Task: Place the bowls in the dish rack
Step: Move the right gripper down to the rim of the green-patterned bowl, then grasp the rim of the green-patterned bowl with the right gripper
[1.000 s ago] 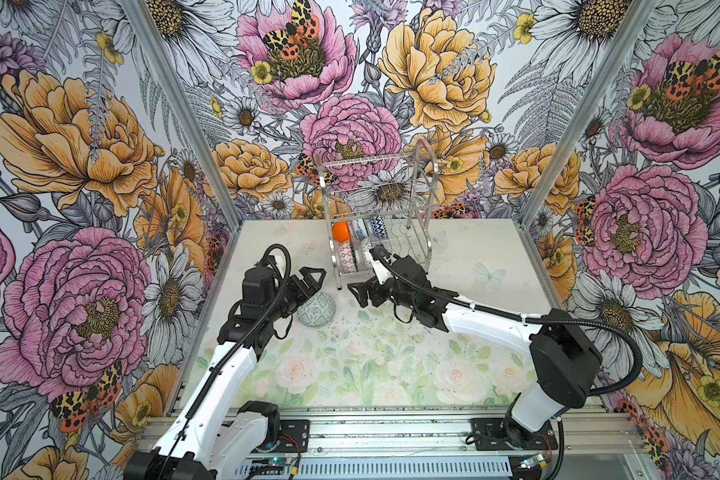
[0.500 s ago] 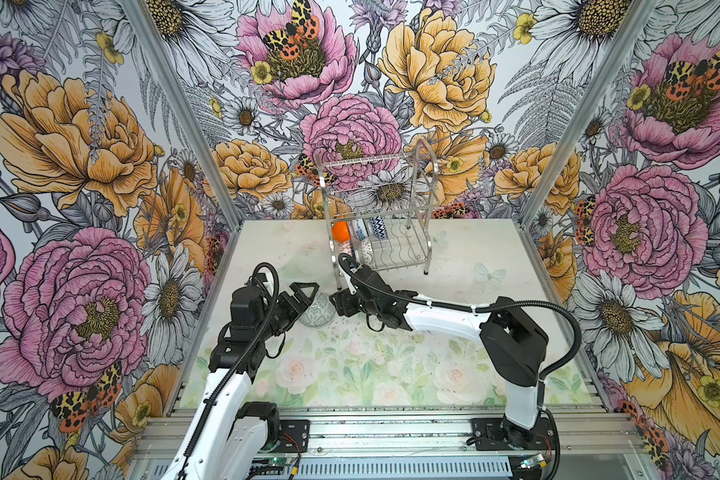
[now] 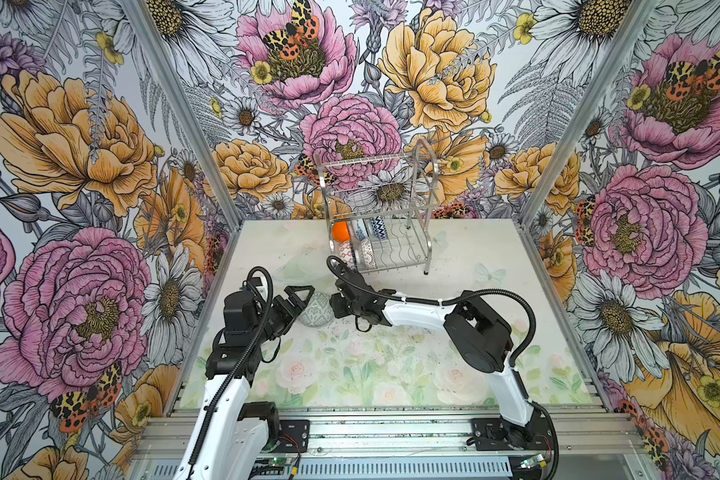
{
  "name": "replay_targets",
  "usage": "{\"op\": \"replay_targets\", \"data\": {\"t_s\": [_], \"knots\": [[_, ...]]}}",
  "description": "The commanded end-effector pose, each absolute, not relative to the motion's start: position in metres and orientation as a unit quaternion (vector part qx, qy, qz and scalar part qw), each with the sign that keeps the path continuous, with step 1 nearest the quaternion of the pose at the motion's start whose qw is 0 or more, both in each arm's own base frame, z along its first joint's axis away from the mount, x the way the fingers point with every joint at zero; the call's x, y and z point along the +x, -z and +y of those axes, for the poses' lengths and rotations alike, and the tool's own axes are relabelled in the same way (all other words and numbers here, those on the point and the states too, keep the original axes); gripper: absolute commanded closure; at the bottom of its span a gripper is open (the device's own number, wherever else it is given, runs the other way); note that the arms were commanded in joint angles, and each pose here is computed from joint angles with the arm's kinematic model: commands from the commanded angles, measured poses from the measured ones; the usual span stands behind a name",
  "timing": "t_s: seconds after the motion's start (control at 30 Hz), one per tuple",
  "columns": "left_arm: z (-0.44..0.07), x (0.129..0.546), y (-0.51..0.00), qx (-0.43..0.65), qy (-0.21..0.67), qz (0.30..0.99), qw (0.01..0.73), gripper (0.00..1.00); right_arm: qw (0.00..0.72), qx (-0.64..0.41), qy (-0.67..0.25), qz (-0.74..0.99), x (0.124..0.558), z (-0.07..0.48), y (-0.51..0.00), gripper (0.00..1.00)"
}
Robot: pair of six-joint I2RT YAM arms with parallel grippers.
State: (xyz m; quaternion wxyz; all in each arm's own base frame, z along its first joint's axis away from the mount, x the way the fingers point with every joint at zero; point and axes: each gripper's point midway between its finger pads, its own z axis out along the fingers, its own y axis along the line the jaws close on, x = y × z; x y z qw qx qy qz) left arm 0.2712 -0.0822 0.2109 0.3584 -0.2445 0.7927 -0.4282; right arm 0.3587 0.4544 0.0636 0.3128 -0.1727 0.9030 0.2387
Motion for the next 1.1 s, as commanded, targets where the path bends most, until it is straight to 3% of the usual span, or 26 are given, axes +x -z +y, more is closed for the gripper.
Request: {"op": "replay_targets", "data": {"t_s": [0.0,0.27,0.73,1.07], "knots": [[-0.085,0.267,-0.207,-0.229,0.434,0.796,0.354,0.01,0.314,-0.164,-0.235,0.905,0.364,0.458,-0.063,0.65],[-0.084,0.265,-0.207,-0.228,0.433,0.796,0.356,0.01,0.306,-0.167,-0.233,0.908,0.360,0.461,-0.055,0.74],[-0.084,0.261,-0.209,-0.227,0.432,0.795,0.361,0.01,0.293,-0.176,-0.238,0.909,0.352,0.470,-0.052,0.79],[-0.085,0.260,-0.212,-0.220,0.433,0.793,0.367,0.01,0.298,-0.177,-0.240,0.907,0.351,0.469,-0.060,1.00]]}}
